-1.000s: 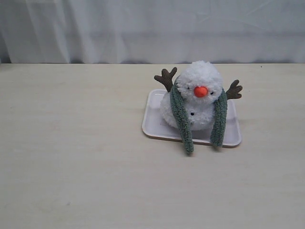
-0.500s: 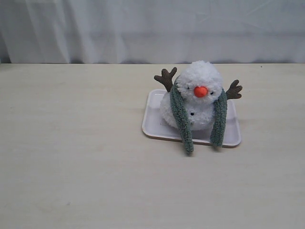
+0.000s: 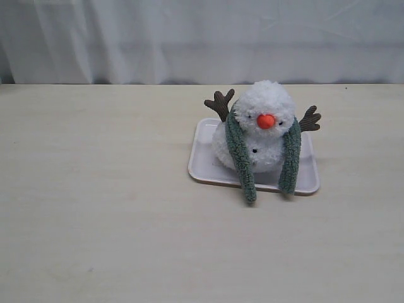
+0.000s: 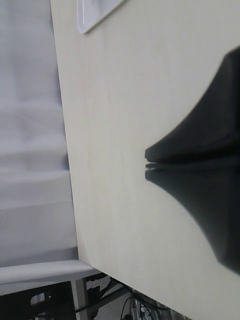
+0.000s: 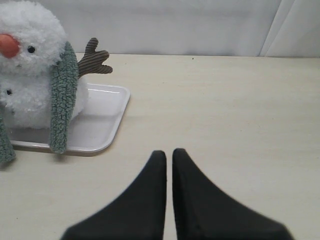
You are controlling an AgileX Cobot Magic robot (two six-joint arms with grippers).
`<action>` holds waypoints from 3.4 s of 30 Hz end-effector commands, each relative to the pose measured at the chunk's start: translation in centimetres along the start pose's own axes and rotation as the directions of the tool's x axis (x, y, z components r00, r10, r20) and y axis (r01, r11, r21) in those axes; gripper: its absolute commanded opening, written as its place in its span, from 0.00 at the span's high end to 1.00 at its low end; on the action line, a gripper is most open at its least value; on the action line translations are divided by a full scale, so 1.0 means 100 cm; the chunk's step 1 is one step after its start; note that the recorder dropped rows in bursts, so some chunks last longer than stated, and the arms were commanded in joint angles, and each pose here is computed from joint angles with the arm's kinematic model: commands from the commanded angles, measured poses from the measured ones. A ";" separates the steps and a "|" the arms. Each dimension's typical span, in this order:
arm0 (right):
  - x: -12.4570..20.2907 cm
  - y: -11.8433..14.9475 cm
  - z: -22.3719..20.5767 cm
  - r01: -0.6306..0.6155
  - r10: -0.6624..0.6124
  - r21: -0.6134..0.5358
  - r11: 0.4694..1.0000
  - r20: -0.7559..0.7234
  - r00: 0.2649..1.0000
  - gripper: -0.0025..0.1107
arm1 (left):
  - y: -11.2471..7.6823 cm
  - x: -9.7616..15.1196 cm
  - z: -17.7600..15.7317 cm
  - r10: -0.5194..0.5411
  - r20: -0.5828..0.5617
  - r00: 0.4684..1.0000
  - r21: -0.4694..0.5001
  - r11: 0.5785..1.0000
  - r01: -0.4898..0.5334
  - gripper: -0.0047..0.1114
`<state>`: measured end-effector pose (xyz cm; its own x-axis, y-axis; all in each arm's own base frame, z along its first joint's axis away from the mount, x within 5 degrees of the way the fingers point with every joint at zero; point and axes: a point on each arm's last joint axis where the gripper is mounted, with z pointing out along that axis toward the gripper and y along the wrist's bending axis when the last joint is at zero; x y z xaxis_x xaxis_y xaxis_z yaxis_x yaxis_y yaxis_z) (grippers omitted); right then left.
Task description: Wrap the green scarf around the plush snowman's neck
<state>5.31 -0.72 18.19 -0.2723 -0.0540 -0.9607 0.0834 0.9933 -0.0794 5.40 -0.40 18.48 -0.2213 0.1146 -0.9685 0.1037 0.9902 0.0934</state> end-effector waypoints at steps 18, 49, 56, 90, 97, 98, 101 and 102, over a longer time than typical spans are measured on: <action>0.000 0.000 0.000 -0.018 0.018 -0.002 1.000 0.008 1.000 0.94 | 0.000 -0.001 0.000 -0.005 0.012 1.000 -0.001 1.000 0.005 0.96; 0.000 0.005 0.000 0.005 -0.004 -0.078 0.997 0.015 1.000 0.94 | 0.000 -0.001 0.000 -0.005 0.012 1.000 -0.001 1.000 0.005 0.96; 0.000 0.005 0.000 0.005 -0.004 -0.078 0.997 0.015 1.000 0.94 | 0.000 -0.001 0.000 -0.005 0.012 1.000 -0.001 1.000 0.005 0.96; 0.000 0.005 0.000 0.005 -0.004 -0.078 0.997 0.015 1.000 0.94 | 0.000 -0.001 0.000 -0.005 0.012 1.000 -0.001 1.000 0.005 0.96; 0.000 0.005 0.000 0.005 -0.004 -0.078 0.997 0.015 1.000 0.94 | 0.000 -0.001 0.000 -0.005 0.012 1.000 -0.001 1.000 0.005 0.96; 0.000 0.005 0.000 0.005 -0.004 -0.078 0.997 0.015 1.000 0.94 | 0.000 -0.001 0.000 -0.005 0.012 1.000 -0.001 1.000 0.005 0.96; 0.000 0.005 0.000 0.005 -0.004 -0.078 0.997 0.015 1.000 0.94 | 0.000 -0.001 0.000 -0.005 0.012 1.000 -0.001 1.000 0.005 0.96; 0.000 0.005 0.000 0.005 -0.004 -0.078 0.997 0.015 1.000 0.94 | 0.000 -0.001 0.000 -0.005 0.012 1.000 -0.001 1.000 0.005 0.96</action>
<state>5.34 -0.25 18.18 -0.2677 -0.0532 -0.9620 0.0081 0.9983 -0.0574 5.40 -0.40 18.48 -0.2213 0.1146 -0.9685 0.1037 0.9902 0.0934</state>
